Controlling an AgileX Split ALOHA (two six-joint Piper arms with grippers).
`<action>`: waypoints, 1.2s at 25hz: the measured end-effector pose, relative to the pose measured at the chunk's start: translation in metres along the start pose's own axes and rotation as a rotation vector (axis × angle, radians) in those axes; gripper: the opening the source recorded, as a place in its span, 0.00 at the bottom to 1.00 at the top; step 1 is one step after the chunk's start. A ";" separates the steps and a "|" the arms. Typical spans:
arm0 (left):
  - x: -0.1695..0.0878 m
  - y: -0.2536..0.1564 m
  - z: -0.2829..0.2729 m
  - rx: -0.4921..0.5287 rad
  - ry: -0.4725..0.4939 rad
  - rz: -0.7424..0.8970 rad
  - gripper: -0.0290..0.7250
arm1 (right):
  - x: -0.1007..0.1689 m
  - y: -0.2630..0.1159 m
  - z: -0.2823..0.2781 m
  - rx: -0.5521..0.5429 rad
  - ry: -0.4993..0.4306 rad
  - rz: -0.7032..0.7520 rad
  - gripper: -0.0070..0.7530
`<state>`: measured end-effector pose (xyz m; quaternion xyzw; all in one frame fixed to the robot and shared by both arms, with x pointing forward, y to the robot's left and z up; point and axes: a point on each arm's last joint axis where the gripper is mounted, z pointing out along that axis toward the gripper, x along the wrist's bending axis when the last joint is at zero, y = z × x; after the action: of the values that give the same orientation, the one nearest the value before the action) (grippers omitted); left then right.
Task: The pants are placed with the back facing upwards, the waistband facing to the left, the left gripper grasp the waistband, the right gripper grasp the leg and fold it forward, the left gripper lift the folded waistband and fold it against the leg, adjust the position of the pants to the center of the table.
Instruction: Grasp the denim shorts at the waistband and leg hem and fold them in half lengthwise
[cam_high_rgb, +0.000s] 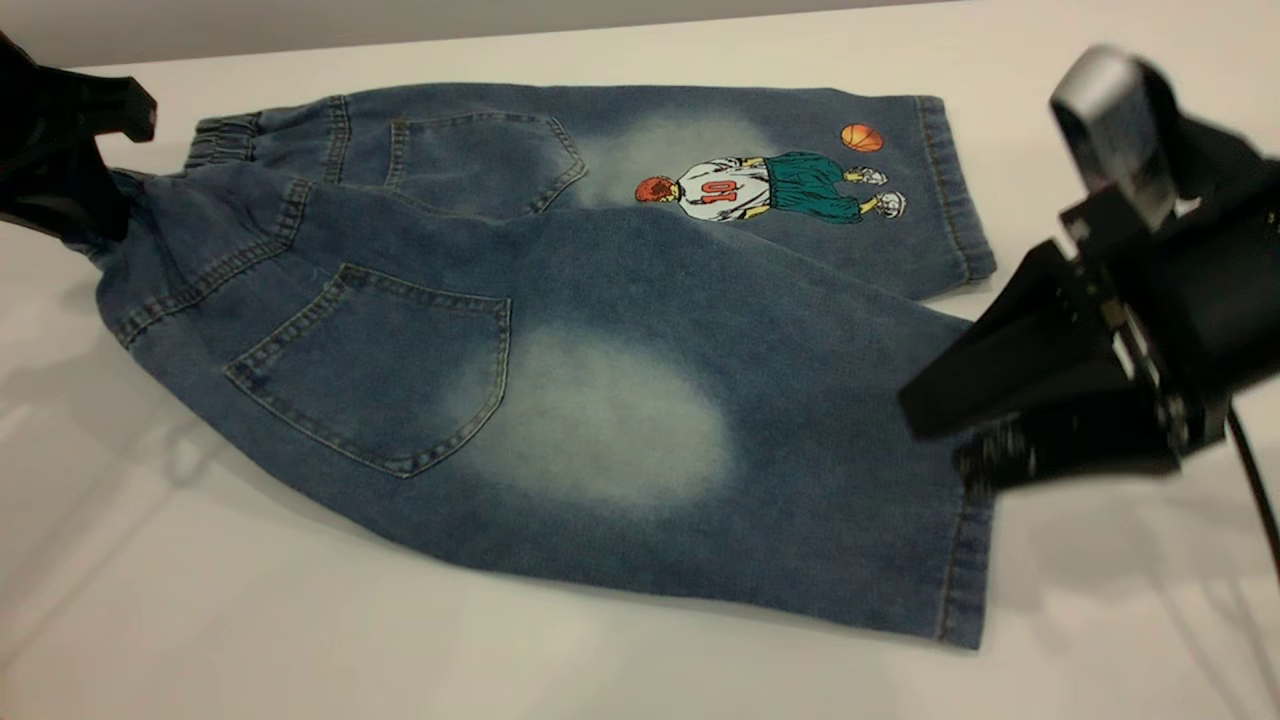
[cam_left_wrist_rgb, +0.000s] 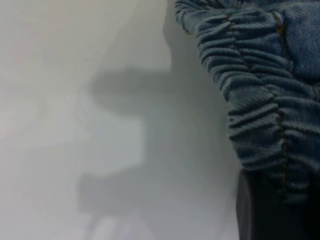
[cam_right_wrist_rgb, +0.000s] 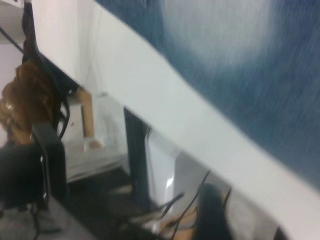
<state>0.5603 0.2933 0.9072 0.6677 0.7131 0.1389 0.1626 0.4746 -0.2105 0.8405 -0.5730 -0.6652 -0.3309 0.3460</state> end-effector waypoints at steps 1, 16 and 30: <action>0.000 0.000 0.000 0.002 0.000 0.000 0.25 | 0.001 -0.005 0.003 0.019 0.002 0.009 0.64; 0.000 0.000 0.000 0.002 0.000 0.000 0.25 | -0.011 -0.036 0.042 0.177 0.005 0.073 0.78; 0.000 -0.001 0.000 0.007 0.000 0.000 0.25 | -0.035 -0.036 0.056 0.097 -0.017 0.097 0.77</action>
<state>0.5597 0.2933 0.9069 0.6682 0.7136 0.1365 0.1601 0.4376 -0.1868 0.7796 -0.5900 -0.6548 -0.2762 0.3832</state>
